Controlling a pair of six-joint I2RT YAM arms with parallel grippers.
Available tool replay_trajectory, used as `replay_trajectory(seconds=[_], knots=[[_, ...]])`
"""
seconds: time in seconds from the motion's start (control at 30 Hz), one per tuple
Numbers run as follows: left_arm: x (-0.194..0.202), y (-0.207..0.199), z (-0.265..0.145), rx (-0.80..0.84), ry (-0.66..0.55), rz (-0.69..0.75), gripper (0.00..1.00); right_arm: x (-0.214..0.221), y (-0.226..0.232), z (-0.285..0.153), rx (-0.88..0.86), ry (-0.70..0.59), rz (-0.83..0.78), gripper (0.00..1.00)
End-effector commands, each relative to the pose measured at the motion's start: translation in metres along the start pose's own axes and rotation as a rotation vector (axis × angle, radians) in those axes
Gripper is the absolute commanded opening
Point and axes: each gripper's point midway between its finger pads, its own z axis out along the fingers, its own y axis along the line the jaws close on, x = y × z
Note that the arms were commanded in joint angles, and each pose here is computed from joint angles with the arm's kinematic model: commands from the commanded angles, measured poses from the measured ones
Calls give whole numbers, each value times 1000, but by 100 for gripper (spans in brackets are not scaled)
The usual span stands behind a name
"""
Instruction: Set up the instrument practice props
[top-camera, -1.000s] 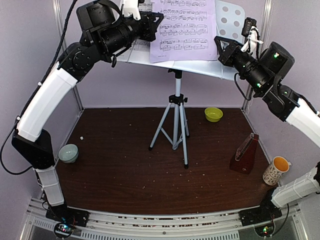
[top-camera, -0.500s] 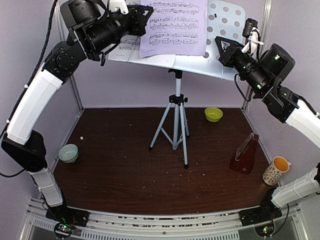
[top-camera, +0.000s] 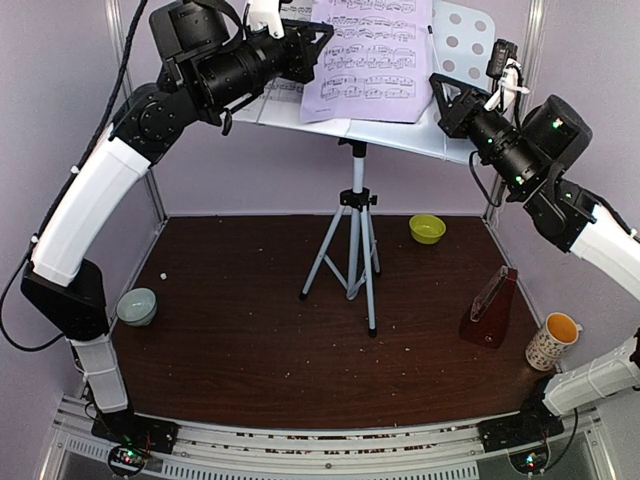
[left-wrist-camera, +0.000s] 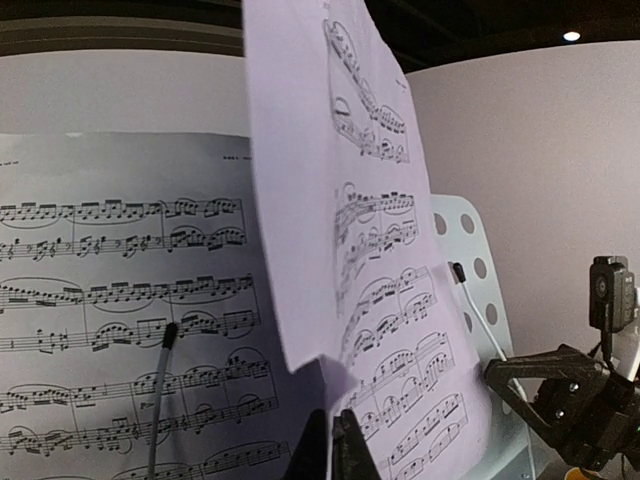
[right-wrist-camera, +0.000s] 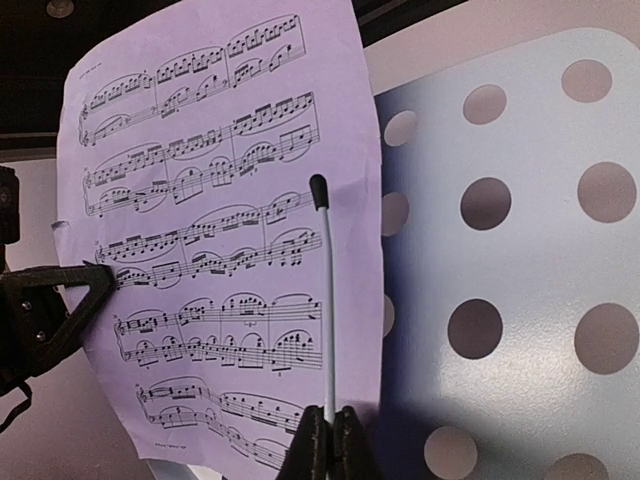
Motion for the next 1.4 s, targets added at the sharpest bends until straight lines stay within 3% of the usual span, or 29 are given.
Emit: replay_trajectory(seconds=[0.0,0.23,0.53,0.83,1.1,1.37], knots=[[-7,-17,6,87,-52,-4,0,-27,8,-9,-40,-77,-10,0],[-6,-31,12,158,-76,-20,1,-25,8,-10,-40,-75,-17,0],[-7,-33,12,161,-78,-25,47,-26,8,-10,-40,-78,-16,0],[-1,-26,2,86,-34,-1,66,-27,8,-11,-38,-81,-18,0],[10,-20,-6,31,-6,-29,97,-25,7,-11,-35,-77,-24,0],[35,-23,-9,27,31,-28,98,-25,7,-10,-36,-75,-25,0]])
